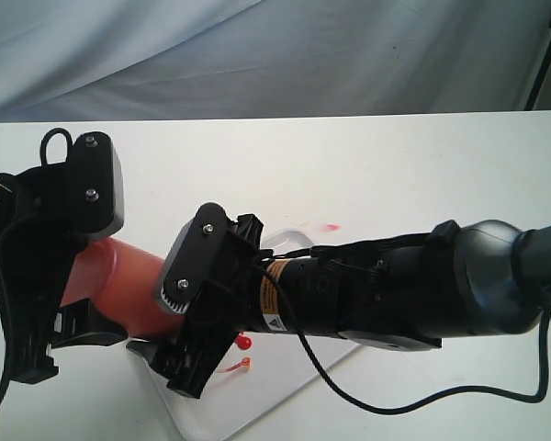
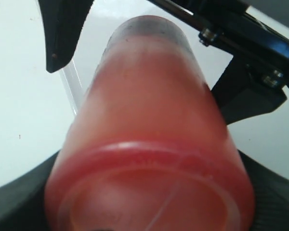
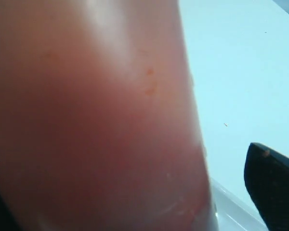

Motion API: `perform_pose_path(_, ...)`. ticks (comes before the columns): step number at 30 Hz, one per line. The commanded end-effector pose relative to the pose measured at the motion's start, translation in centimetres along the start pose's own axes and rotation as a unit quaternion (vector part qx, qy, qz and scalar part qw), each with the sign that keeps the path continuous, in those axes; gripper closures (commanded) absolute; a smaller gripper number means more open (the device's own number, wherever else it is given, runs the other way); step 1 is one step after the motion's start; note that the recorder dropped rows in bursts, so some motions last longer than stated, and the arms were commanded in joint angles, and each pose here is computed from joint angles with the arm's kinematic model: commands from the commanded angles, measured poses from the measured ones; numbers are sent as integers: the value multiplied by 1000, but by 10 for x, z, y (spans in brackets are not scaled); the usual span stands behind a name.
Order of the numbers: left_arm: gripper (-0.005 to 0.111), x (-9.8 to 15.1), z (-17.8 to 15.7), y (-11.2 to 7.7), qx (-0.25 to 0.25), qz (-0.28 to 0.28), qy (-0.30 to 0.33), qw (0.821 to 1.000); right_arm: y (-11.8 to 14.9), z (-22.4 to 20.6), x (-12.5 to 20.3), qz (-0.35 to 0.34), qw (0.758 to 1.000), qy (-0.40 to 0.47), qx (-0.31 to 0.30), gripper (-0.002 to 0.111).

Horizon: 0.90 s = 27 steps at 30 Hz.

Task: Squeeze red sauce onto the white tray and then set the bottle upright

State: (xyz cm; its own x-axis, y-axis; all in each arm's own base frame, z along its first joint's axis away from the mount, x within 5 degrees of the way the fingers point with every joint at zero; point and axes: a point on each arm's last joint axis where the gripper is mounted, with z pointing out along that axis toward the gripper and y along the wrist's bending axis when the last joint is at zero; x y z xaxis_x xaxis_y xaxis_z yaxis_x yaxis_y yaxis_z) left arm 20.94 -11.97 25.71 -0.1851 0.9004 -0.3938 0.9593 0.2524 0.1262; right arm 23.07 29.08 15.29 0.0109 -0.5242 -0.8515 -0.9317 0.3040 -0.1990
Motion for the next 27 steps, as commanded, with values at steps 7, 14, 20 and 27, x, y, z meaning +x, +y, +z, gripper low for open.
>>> perform_pose_path(7,107,-5,-6,2,-14,-11,-23,1000,-2,-1,0,7,1000,-5,4,3)
perform_pose_path(14,107,-5,-6,2,-14,-11,-23,1000,-5,-1,2,32,999,9,18,30)
perform_pose_path(20,107,-5,-6,2,-14,-11,-23,1000,-5,-1,4,36,999,20,21,108)
perform_pose_path(27,107,-6,-6,2,-12,-14,-26,1000,-5,-1,4,34,999,20,21,108)
